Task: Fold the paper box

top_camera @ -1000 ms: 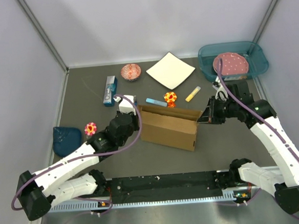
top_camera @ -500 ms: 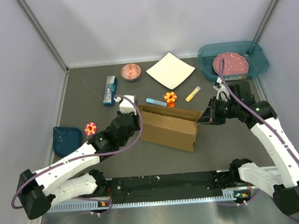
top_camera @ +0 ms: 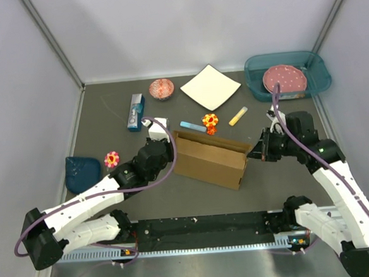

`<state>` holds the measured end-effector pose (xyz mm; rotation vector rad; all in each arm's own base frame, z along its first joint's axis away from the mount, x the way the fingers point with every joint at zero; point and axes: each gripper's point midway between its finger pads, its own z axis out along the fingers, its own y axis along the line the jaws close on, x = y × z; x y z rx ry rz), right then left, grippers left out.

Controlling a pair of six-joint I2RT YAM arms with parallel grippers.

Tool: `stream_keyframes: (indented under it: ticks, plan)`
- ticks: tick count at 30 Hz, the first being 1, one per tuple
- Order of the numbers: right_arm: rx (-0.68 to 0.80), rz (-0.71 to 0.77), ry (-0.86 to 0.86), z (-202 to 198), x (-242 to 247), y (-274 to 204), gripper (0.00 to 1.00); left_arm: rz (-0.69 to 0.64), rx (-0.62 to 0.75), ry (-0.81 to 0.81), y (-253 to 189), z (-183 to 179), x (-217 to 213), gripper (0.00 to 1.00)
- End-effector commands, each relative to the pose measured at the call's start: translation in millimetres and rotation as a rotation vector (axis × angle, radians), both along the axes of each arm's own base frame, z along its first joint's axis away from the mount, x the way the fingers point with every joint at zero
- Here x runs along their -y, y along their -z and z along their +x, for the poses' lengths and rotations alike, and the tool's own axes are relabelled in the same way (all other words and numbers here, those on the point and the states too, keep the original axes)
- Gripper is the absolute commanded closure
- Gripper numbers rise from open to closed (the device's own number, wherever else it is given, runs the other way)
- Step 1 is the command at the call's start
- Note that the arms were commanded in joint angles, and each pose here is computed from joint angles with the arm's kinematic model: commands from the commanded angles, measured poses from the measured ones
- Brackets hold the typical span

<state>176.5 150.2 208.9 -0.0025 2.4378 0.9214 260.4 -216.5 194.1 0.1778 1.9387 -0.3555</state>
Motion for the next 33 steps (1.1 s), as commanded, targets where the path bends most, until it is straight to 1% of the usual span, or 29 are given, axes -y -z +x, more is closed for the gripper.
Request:
stream_keyframes:
  ticks: [1, 13, 14, 16, 17, 19, 21, 23, 24, 26, 27, 30, 33]
  plan:
    - [0.042, -0.023, 0.009, -2, 7, 7, 1.00, 0.200, -0.215, 0.033, 72, -30, -22, 1.00]
    - [0.027, -0.071, 0.022, -13, 16, 29, 1.00, 0.157, -0.227, 0.011, 74, -34, -25, 1.00]
    - [0.026, -0.070, 0.002, -17, 12, 29, 1.00, 0.151, -0.229, 0.006, 74, -35, -25, 1.00]
    - [0.026, -0.106, 0.009, -18, 13, 31, 1.00, 0.145, -0.232, 0.003, 75, -36, -26, 1.00]
    - [0.018, -0.121, -0.020, -21, 9, 33, 1.00, 0.144, -0.234, -0.003, 76, -36, -27, 1.00]
    - [0.000, -0.155, -0.025, -23, 9, 36, 1.00, 0.139, -0.238, -0.010, 77, -38, -29, 1.00]
    - [0.012, -0.167, -0.021, -22, 10, 34, 1.00, 0.134, -0.243, -0.016, 78, -39, -30, 1.00]
    - [0.026, -0.167, -0.002, -21, 12, 30, 0.90, 0.134, -0.242, -0.027, 78, -39, -33, 1.00]
    - [0.044, -0.167, 0.010, -20, 14, 26, 0.81, 0.136, -0.243, -0.027, 79, -39, -33, 1.00]
    - [0.066, -0.157, 0.028, -19, 15, 17, 0.73, 0.132, -0.238, -0.037, 78, -39, -34, 1.00]
    - [0.082, -0.151, 0.034, -18, 15, 11, 0.67, 0.136, -0.239, -0.037, 78, -39, -35, 1.00]
    - [0.121, -0.141, 0.050, -16, 17, -5, 0.59, 0.139, -0.239, -0.042, 78, -39, -36, 1.00]
    - [0.179, -0.131, 0.073, -13, 20, -27, 0.54, 0.140, -0.239, -0.047, 78, -39, -37, 1.00]
